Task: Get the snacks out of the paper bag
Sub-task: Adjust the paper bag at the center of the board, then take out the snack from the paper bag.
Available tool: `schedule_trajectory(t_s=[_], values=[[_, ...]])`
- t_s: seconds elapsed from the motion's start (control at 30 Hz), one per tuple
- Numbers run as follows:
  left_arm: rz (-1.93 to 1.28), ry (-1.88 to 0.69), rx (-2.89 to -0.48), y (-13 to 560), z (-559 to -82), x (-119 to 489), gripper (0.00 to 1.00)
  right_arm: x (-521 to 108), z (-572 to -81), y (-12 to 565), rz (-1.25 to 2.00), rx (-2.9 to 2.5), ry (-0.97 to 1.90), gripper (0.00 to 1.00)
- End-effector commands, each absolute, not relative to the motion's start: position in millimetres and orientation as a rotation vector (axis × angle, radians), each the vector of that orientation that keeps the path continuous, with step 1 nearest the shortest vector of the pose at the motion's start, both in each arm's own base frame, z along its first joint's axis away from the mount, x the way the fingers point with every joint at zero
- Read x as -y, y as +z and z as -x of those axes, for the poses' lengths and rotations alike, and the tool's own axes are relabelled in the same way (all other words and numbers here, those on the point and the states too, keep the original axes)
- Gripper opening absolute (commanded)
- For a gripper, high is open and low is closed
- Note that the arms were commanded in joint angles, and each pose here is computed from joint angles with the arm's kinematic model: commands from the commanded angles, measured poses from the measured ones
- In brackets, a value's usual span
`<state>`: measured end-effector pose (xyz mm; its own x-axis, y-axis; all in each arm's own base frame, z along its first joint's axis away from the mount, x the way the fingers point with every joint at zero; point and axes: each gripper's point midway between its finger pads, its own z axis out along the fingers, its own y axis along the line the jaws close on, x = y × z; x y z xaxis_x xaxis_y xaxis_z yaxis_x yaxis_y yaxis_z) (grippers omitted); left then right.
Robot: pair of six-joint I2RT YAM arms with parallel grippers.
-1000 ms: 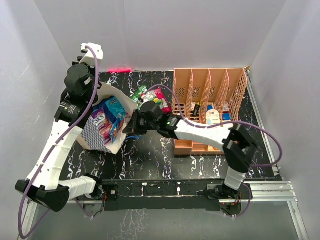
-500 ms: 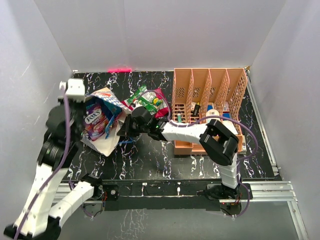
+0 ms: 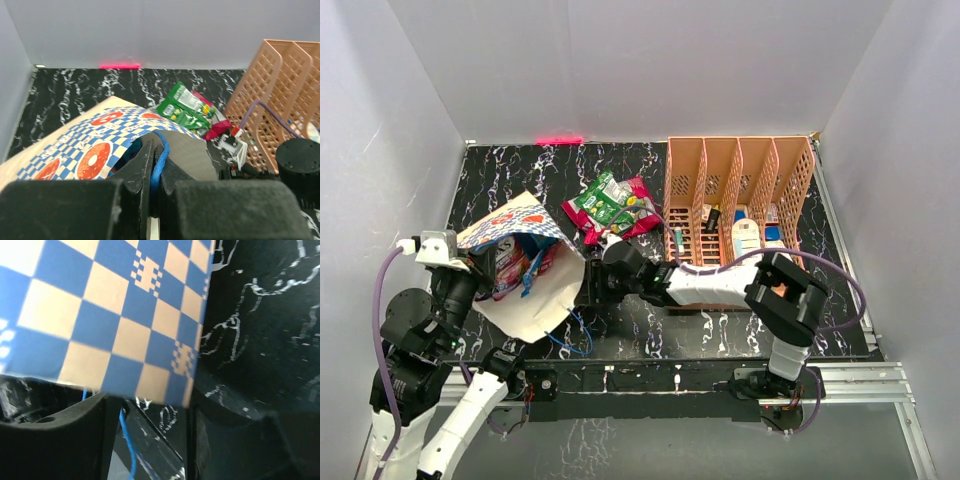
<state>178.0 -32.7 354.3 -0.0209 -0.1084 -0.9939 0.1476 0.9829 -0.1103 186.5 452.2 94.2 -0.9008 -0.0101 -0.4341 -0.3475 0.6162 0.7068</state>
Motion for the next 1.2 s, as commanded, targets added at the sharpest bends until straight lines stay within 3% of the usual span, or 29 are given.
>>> schedule_trajectory(t_s=[0.0,0.3,0.6,0.87,1.17], values=[[-0.046,-0.378,-1.559,366,-166,54,0.00,-430,-197,125,0.459,-2.276,1.101,0.53],[0.010,-0.441,-1.553,364,-156,54,0.00,-387,-191,176,0.971,-1.857,0.886,0.63],[0.024,-0.468,-1.555,366,-155,57,0.00,-430,-154,245,1.448,-1.123,0.876,0.65],[0.030,-0.481,-1.585,365,-155,59,0.00,-517,-158,272,1.348,-0.826,0.868,0.65],[0.047,-0.503,-1.610,361,-159,63,0.00,-577,-241,246,0.797,-1.083,0.920,0.85]])
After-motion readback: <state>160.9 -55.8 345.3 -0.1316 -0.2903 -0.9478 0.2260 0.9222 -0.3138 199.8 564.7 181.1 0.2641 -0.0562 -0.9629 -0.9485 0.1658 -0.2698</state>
